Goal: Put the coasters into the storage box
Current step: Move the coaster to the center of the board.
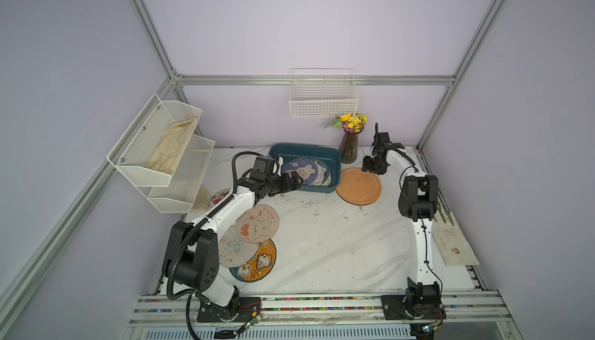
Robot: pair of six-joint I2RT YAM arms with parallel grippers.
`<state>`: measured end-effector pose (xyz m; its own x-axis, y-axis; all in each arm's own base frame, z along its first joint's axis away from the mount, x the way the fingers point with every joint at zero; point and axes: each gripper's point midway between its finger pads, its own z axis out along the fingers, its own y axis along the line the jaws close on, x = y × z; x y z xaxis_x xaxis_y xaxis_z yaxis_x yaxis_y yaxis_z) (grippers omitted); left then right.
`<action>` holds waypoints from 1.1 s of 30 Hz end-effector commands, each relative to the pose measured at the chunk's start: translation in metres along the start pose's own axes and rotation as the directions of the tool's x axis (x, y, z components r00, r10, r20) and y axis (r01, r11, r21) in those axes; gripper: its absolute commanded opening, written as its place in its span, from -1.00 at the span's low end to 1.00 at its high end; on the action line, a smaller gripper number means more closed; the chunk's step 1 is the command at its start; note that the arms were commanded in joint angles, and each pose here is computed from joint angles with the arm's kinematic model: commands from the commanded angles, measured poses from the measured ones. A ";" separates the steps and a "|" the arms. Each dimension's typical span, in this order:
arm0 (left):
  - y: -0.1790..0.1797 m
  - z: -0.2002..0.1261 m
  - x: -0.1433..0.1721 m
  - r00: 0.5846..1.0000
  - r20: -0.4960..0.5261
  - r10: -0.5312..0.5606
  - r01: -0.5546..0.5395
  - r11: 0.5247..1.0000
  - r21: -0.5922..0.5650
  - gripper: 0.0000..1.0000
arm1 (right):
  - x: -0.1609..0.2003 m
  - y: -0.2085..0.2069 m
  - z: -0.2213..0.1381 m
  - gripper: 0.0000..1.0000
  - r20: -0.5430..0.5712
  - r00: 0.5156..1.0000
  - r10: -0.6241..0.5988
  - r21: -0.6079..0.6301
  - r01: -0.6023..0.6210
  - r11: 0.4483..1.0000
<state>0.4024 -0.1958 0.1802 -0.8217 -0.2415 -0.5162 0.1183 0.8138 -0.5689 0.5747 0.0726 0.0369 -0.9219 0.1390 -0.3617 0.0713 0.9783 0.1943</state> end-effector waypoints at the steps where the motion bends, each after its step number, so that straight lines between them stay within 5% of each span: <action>1: -0.006 -0.009 0.002 1.000 0.018 0.014 -0.014 1.000 0.022 1.00 | 0.008 0.026 0.014 0.24 -0.024 0.999 -0.025 -0.036 0.024 0.999; 9: -0.007 -0.006 0.000 1.000 0.016 0.013 -0.014 1.000 0.020 1.00 | -0.007 0.031 0.013 0.40 0.058 0.998 -0.015 -0.013 0.016 1.000; 19: -0.007 -0.006 -0.003 1.000 0.020 0.018 -0.018 1.000 0.017 1.00 | -0.018 0.041 0.003 0.37 0.154 0.988 0.034 -0.064 -0.024 0.998; 33: -0.005 -0.005 -0.001 1.000 0.012 0.019 -0.019 1.000 0.011 1.00 | 0.001 0.052 0.035 0.24 0.088 0.996 -0.017 -0.033 0.020 0.999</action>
<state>0.4017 -0.1949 0.1789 -0.8240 -0.2406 -0.5130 0.1136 0.8168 -0.5656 0.6021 0.1105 0.0395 -0.8500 0.1557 -0.5032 0.0562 0.9767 0.2073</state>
